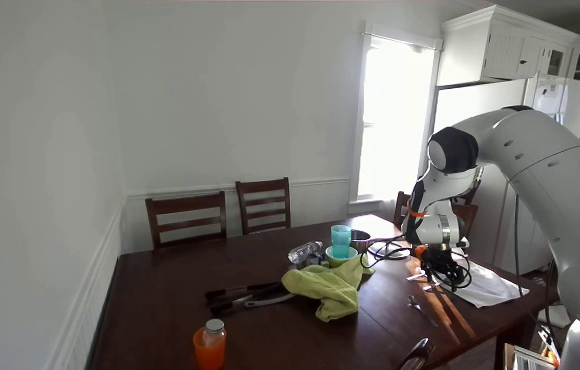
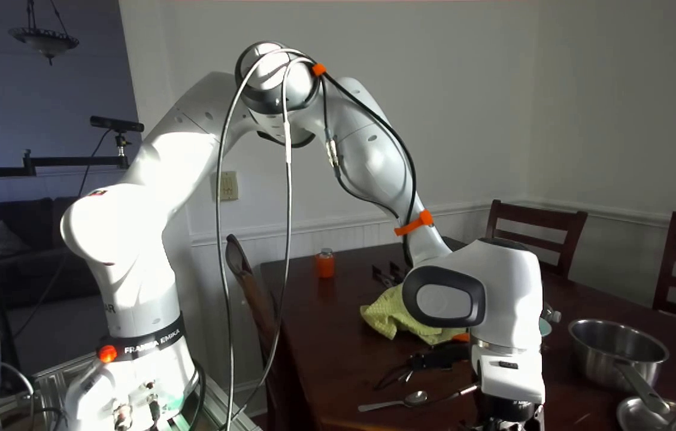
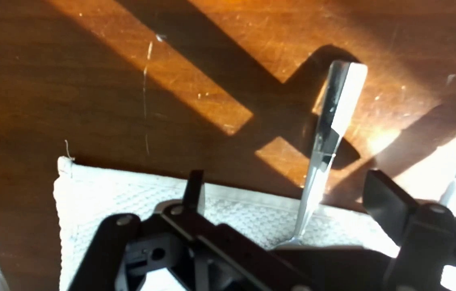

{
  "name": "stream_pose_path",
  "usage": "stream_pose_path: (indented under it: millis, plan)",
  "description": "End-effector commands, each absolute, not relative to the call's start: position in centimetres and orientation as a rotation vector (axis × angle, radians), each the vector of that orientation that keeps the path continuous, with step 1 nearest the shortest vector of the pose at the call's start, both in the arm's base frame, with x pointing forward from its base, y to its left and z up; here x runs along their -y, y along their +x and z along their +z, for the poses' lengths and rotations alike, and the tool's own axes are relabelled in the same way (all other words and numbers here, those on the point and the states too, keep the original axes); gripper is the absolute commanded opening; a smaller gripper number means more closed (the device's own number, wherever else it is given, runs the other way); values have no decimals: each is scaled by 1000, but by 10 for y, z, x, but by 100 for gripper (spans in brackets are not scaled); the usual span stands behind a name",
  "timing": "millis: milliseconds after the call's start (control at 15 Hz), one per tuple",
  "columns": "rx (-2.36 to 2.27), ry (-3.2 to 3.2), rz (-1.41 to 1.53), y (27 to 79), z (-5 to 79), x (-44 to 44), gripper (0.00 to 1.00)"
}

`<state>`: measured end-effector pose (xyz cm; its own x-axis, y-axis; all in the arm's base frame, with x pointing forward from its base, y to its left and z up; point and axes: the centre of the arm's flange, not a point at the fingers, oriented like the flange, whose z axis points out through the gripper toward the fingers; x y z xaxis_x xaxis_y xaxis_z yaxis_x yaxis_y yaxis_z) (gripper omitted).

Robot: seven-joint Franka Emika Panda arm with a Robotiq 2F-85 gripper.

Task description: Move the fork and two spoons to the left, putting the smaller spoon at the center, the fork on the left and other spoon on the right in a vertical position

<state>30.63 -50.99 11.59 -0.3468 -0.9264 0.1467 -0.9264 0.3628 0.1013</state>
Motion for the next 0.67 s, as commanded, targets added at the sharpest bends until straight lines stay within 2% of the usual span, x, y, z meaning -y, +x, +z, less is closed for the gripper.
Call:
stream_pose_path:
  millis: [0, 133, 600]
  plan:
    - [2514, 1613, -18, 317, 116, 523, 80]
    - [2527, 1596, -20, 320, 117, 525, 69]
    - [2535, 1610, -10, 325, 121, 522, 19]
